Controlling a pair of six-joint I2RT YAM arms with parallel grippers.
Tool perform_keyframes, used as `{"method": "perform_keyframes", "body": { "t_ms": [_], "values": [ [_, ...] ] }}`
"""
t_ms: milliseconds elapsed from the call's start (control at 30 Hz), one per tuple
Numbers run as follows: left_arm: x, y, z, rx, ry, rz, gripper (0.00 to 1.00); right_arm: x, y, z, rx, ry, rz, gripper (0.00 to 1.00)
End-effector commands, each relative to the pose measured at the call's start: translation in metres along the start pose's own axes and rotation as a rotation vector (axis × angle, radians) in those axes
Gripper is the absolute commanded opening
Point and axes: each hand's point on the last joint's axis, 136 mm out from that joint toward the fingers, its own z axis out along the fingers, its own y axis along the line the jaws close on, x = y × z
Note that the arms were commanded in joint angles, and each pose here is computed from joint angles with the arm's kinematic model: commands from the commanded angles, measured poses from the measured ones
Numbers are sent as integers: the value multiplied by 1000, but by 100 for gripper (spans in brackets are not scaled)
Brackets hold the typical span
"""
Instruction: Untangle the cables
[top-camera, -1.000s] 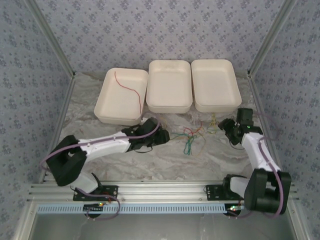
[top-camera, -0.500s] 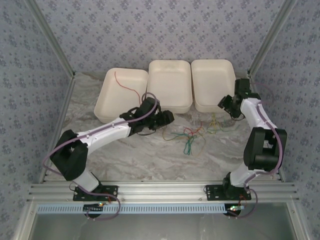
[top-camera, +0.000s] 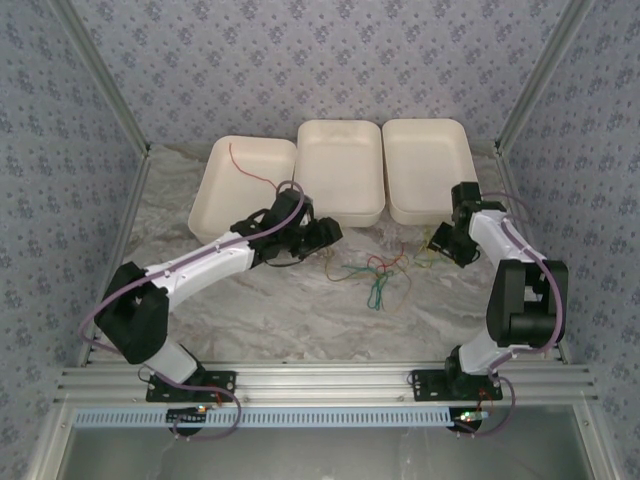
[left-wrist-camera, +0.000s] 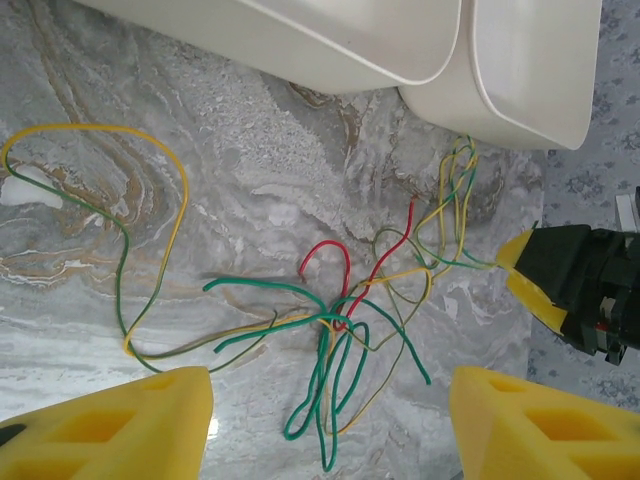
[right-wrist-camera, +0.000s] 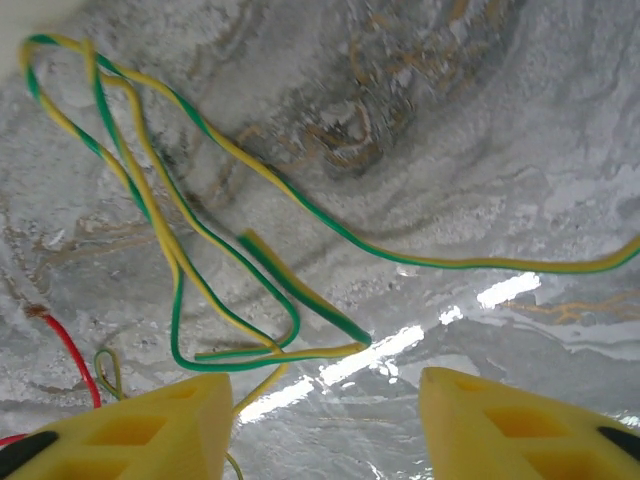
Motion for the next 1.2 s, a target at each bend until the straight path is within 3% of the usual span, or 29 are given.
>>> {"method": "perform_keyframes", "body": {
  "t_ms": [0,133,233,467,800,867,967,1067,1167],
  "values": [
    [3,-5,-8,25,15,3,64,-7,3,-4,-12,-39,-26,47],
    [4,-8,-5,34,27,6,64,-19,4,-3,0,-63,-27,39],
    [4,-12,-4,34,41,26,64,-20,-3,-4,31,-71,-32,39],
    [3,-17,-4,47,40,30,64,-30,-6,2,32,-76,-45,50],
    [0,-18,-8,41,30,39,64,-20,0,31,8,-5,-27,40],
    [1,-18,-8,37,33,39,64,-22,2,31,8,-5,-28,33],
    [0,-13,-7,5,39,30,63,-24,1,26,6,-13,-14,0],
    [-3,-14,-9,2,37,21,62,-33,6,-6,-13,-76,-16,0],
    [-13,-22,-18,29,18,4,62,-48,23,-61,-92,-170,-35,0]
  ]
}}
